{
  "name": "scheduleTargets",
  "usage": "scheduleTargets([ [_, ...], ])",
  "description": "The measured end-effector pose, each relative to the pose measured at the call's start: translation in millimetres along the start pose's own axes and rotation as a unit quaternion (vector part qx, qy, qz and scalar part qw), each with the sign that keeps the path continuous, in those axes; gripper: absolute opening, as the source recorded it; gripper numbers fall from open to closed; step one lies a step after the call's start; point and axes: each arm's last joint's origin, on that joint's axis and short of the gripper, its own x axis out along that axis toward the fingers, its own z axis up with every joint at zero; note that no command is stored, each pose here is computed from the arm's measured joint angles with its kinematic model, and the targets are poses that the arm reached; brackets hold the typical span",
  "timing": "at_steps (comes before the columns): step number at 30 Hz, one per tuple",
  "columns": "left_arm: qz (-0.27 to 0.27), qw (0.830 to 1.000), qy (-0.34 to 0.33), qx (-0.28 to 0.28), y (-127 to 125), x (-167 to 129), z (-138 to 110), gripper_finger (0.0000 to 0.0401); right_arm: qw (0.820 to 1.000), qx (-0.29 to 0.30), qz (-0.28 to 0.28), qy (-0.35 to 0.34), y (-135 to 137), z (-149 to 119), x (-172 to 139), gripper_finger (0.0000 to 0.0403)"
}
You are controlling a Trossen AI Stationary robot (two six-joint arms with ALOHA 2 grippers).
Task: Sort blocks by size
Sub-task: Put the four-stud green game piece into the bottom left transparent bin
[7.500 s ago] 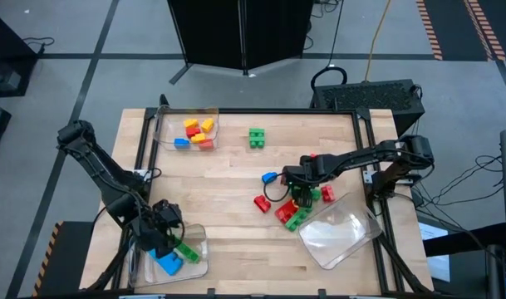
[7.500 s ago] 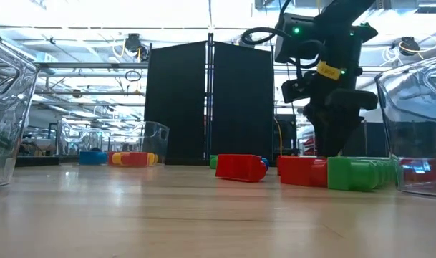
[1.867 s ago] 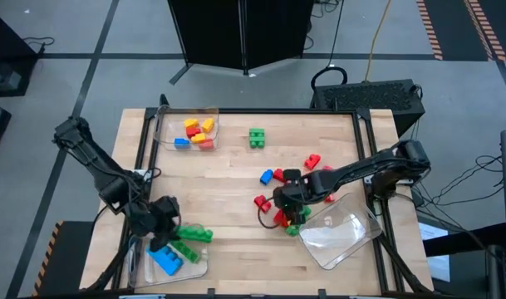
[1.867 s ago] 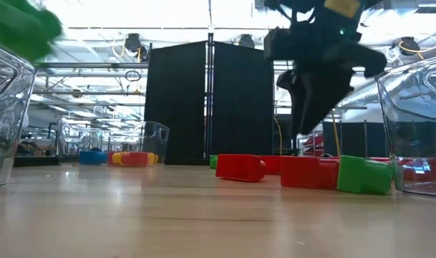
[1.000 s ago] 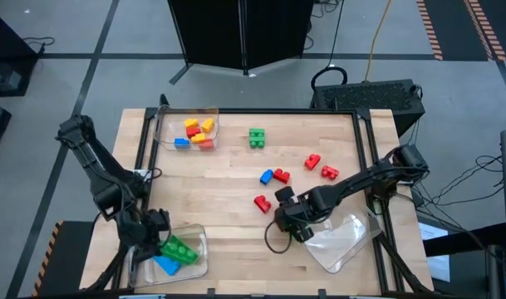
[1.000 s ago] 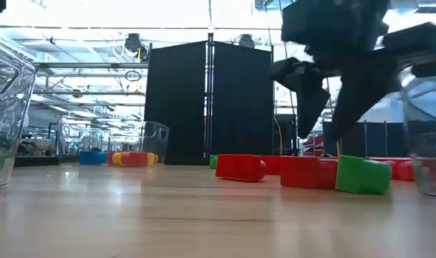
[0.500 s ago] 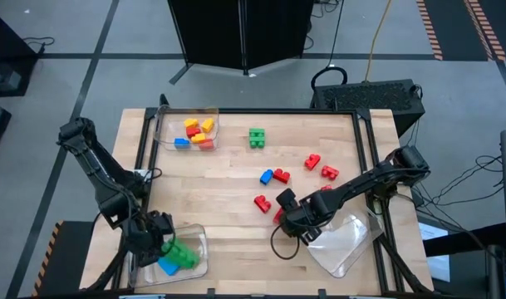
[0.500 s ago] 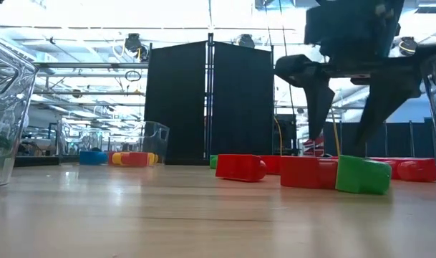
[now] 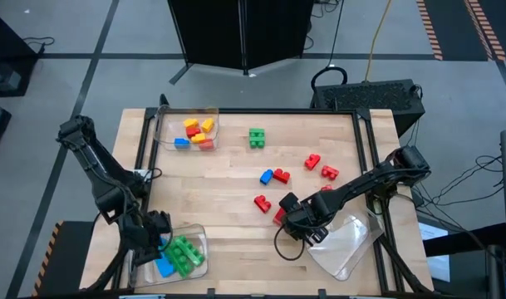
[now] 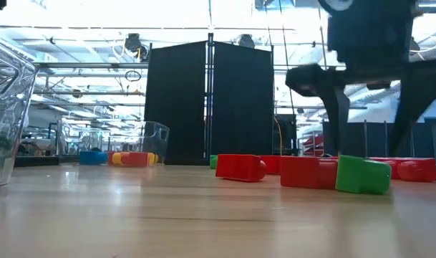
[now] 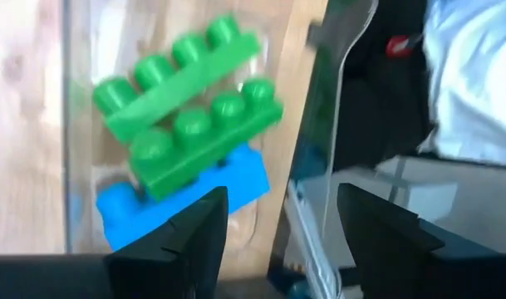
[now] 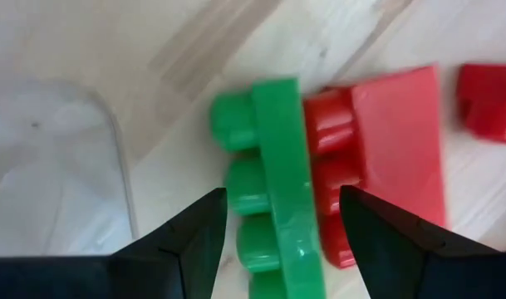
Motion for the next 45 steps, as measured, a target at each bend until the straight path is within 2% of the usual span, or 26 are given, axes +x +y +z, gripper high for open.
scheduleTargets([
  [7, -0.014, 0.994, -0.106, 0.007, 4.3, -22.8, 2.8, 0.0228, 1.0, 0.005, -0.003, 0.0, 3.2, -9.9, 14.1, 0.0221],
  [14, -0.001, 0.975, -0.222, 0.031, 8.5, -38.6, 7.1, 0.0228, 1.0, -0.002, -0.004, 0.009, 2.3, -11.9, 18.5, 0.0187],
  [29, 0.018, 0.957, -0.288, 0.037, 10.2, -44.1, 10.0, 0.0228, 0.999, 0.026, -0.039, -0.01, -12.6, -11.1, 17.8, 0.0117],
  [37, 0.022, 0.936, -0.346, 0.065, 5.3, -47.5, 15.7, 0.0228, 0.998, 0.03, -0.049, -0.024, -16.3, -8.3, 17.0, 0.0066],
  [45, 0.033, 0.917, -0.389, 0.088, 3.0, -50.9, 27.3, 0.0228, 0.997, 0.032, -0.063, -0.029, -18.9, -4.3, 14.3, 0.0065],
])
